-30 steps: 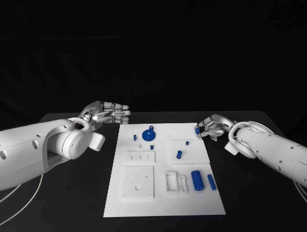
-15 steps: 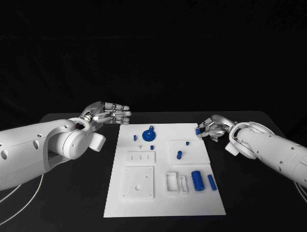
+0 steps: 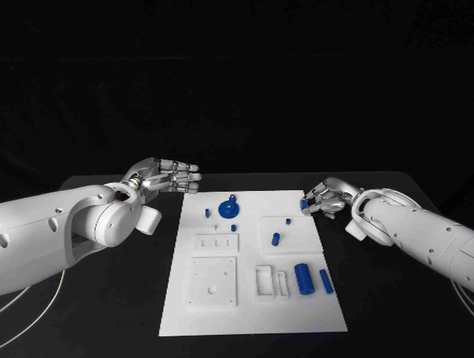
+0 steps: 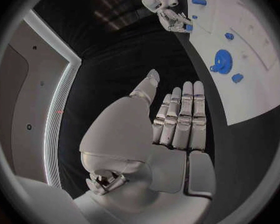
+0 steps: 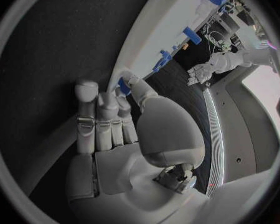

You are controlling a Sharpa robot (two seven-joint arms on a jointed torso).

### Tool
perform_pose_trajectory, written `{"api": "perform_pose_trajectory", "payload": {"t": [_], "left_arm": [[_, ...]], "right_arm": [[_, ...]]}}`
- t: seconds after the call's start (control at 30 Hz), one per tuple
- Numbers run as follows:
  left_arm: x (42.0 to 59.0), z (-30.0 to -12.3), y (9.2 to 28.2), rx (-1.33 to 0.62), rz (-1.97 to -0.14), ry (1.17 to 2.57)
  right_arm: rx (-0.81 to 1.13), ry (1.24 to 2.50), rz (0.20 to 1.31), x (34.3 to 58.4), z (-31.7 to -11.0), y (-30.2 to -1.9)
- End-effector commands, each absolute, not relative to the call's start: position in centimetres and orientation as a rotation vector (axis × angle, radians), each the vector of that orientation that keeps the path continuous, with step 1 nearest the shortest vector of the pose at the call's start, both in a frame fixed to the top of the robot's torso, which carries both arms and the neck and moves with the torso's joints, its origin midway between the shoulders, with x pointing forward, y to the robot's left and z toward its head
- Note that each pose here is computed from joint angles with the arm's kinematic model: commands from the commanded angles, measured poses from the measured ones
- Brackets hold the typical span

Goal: Assemble the parts on the task board

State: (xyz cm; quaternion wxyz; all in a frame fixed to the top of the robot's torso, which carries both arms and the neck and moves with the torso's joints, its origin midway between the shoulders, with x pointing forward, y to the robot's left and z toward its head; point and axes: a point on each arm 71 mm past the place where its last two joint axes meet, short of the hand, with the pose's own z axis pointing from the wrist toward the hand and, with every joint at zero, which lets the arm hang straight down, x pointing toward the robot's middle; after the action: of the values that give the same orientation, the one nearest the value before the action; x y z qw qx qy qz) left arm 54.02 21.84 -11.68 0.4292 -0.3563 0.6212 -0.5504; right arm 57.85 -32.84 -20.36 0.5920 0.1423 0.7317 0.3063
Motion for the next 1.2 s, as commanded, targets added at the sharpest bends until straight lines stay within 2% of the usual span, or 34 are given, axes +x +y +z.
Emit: {"api": "perform_pose_trajectory", "payload": {"t": [0.03,0.37,0.57,0.8,1.2], "left_arm": [[53.9,-11.6,21.6,-0.873,-1.389,1.563],[53.8,-11.7,21.1,-0.860,-1.408,1.596],[53.9,-11.8,20.6,-0.834,-1.411,1.642],[54.3,-11.6,20.3,-0.798,-1.366,1.703],[54.5,-11.0,18.4,-0.736,-1.231,1.904]], "right_arm": [[0.315,1.685,0.705,57.8,-20.4,-32.6],[0.274,1.611,0.671,57.5,-19.3,-32.0],[0.253,1.542,0.597,57.5,-17.1,-30.6],[0.240,1.503,0.574,57.3,-14.8,-28.5],[0.196,1.508,0.589,56.4,-13.2,-23.3]]}}
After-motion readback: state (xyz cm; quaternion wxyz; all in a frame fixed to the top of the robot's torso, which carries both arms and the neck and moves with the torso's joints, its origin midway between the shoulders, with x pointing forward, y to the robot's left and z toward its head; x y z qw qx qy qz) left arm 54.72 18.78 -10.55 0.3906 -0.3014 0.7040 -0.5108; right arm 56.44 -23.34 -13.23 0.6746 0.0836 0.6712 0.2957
